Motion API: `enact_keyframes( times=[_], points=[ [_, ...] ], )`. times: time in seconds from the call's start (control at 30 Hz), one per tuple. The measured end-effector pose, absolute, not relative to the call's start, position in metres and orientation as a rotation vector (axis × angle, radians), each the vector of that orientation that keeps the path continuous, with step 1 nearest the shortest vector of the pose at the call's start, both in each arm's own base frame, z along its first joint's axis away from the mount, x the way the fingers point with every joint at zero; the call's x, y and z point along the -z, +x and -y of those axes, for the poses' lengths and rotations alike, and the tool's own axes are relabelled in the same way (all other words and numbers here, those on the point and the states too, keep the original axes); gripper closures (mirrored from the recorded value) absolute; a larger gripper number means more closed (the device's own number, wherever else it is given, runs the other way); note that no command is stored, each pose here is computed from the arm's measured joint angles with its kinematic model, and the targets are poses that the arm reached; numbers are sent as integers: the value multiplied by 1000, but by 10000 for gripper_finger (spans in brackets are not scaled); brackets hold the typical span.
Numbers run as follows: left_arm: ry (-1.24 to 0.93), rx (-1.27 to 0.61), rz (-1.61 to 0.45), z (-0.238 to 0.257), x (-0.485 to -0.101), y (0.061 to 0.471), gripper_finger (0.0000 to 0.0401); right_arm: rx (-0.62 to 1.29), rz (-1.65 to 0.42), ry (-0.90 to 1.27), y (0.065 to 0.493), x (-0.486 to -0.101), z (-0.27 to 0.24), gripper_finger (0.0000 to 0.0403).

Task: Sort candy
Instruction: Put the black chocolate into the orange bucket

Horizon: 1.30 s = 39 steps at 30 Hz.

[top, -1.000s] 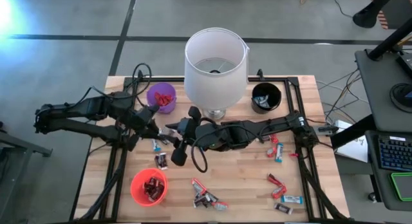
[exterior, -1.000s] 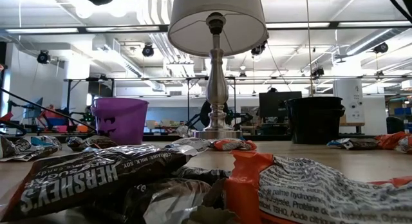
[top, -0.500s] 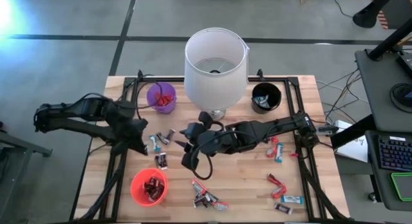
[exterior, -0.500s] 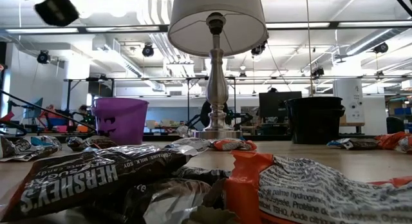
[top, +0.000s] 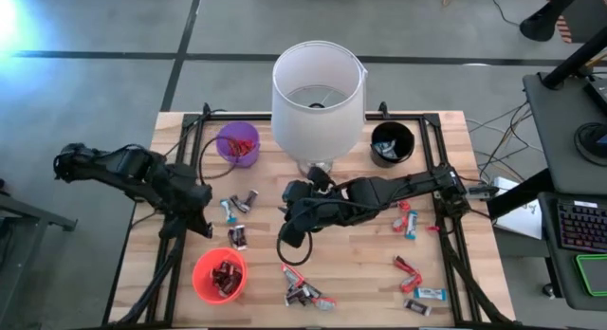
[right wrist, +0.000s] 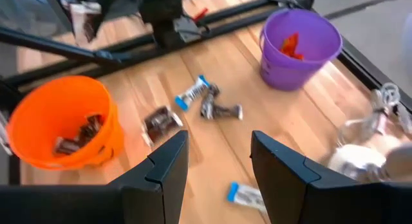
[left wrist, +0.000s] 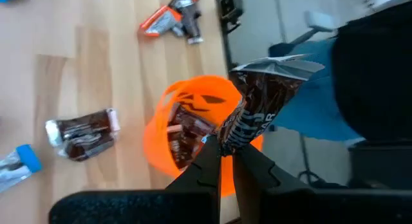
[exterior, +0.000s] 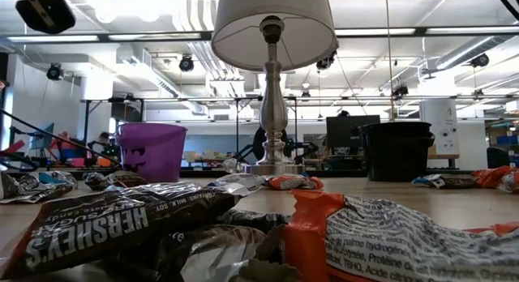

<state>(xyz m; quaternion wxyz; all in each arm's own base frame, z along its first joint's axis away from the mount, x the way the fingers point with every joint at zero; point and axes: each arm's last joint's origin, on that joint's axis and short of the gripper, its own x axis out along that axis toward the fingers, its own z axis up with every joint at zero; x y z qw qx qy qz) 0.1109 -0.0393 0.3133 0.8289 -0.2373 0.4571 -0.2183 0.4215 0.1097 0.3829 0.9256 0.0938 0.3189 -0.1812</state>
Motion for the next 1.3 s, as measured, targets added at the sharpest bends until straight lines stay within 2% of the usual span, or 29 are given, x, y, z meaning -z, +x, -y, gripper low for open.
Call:
enact_keyframes(
  times=[0.2,0.43,1.0,1.3],
  points=[
    [-438,306,-993,56,-308,115,400,382,-694,174,419,-380,-109,245],
    [-472,211,-1093,83,-298,120,400,392,-735,154,416,-377,-108,245],
    [-591,161,-1225,163,-272,151,400,423,-903,52,403,-367,-101,245],
    [-565,138,-1251,179,-277,166,377,290,-987,-32,400,-365,-102,245]
  ],
)
